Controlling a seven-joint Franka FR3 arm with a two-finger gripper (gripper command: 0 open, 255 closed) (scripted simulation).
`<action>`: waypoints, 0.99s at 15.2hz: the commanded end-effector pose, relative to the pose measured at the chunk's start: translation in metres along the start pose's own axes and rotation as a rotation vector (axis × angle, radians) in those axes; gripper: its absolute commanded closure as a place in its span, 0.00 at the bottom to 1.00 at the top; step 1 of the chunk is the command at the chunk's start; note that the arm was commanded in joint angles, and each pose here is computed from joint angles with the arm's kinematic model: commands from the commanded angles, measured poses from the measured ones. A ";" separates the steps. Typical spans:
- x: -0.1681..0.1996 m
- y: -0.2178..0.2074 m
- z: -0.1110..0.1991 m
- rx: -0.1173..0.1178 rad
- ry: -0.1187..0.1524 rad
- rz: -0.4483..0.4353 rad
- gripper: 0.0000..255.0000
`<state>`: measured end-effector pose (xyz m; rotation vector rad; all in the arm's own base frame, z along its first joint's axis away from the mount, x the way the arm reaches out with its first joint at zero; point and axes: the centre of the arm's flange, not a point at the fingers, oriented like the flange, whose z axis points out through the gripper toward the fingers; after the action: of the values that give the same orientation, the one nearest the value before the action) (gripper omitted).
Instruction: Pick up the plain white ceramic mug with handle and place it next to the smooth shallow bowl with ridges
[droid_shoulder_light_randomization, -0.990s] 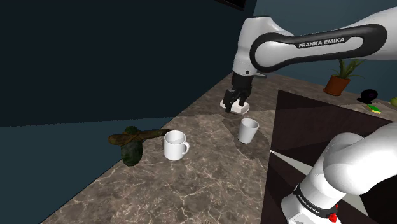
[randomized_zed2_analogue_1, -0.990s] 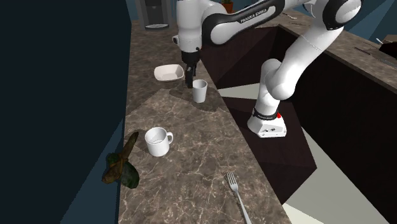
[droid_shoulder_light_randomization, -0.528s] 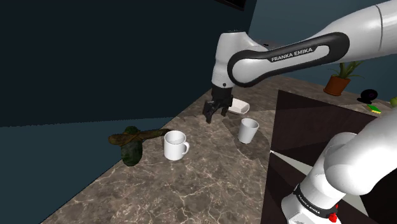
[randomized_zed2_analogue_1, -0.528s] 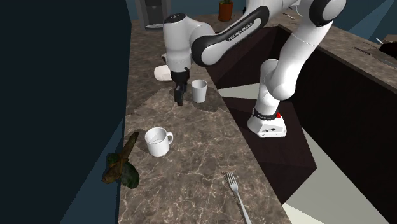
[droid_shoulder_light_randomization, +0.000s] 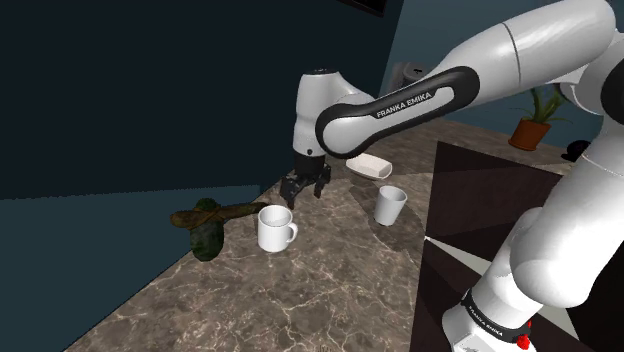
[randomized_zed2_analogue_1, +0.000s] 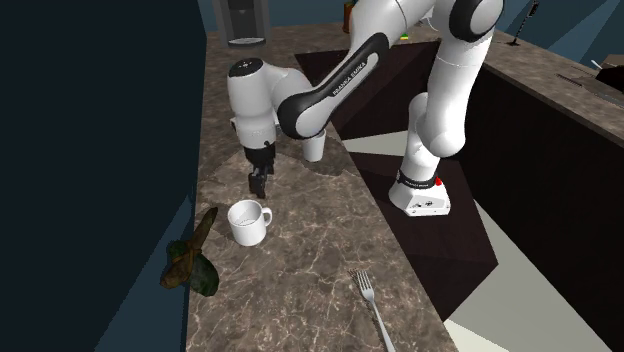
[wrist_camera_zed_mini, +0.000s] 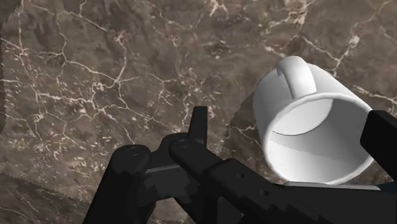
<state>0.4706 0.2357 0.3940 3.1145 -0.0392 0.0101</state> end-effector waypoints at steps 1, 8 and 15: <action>0.011 -0.020 0.013 0.006 0.000 0.005 0.00; 0.049 -0.091 0.054 0.025 0.001 0.017 0.00; 0.052 -0.097 0.089 0.026 0.001 0.018 0.00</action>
<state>0.5260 0.3289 0.3086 3.1399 -0.0667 0.0120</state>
